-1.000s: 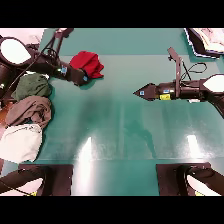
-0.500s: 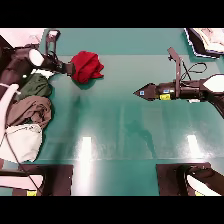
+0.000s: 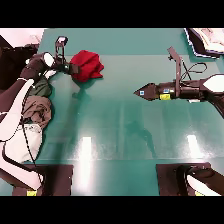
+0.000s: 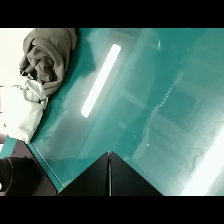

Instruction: Fold the shirts.

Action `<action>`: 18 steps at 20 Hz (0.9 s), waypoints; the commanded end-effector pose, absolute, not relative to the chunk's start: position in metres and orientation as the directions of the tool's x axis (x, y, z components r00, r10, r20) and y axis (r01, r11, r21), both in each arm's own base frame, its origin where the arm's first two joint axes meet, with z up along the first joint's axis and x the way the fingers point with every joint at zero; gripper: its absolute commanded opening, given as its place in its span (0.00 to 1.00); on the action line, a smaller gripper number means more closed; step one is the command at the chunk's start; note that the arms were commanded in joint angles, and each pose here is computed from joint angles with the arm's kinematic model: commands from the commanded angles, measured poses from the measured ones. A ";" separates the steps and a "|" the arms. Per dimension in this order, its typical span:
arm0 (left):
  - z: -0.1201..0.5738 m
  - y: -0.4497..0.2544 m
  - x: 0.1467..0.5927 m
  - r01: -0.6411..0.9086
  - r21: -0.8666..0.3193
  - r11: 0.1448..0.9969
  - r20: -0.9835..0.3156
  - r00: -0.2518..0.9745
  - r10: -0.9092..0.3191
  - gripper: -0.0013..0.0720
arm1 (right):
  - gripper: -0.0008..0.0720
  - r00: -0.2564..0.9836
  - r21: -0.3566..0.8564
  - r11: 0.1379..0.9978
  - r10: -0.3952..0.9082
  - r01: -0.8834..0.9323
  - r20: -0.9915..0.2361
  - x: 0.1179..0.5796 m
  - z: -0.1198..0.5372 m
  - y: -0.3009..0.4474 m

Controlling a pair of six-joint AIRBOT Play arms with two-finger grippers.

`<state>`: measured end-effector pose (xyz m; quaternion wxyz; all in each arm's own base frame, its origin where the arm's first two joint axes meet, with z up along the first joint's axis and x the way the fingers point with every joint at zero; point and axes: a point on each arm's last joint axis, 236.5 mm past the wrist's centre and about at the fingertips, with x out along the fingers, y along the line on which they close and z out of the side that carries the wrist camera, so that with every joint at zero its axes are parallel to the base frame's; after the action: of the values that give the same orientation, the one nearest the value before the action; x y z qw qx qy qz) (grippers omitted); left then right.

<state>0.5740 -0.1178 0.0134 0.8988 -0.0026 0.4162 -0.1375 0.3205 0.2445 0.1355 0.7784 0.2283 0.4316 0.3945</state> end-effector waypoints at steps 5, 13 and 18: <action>0.237 -0.172 0.551 0.503 -0.135 0.854 -0.490 0.715 -0.499 0.05 | 0.04 0.458 0.618 0.600 0.796 -0.508 -0.396 0.354 0.215 0.224; 0.448 -0.270 0.336 0.900 -0.067 0.431 -0.092 0.425 -0.901 0.05 | 0.04 0.667 0.502 0.686 0.700 -0.527 -0.256 0.387 0.316 0.155; 0.354 -0.306 0.307 0.935 -0.182 0.305 -0.348 0.229 -0.909 0.05 | 0.04 0.632 0.497 0.677 0.719 -0.543 -0.290 0.376 0.314 0.155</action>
<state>0.3334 -0.2927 0.3954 0.8201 0.0057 0.1349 -0.5561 0.3816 0.1568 0.3118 0.8865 0.1921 0.2319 0.3514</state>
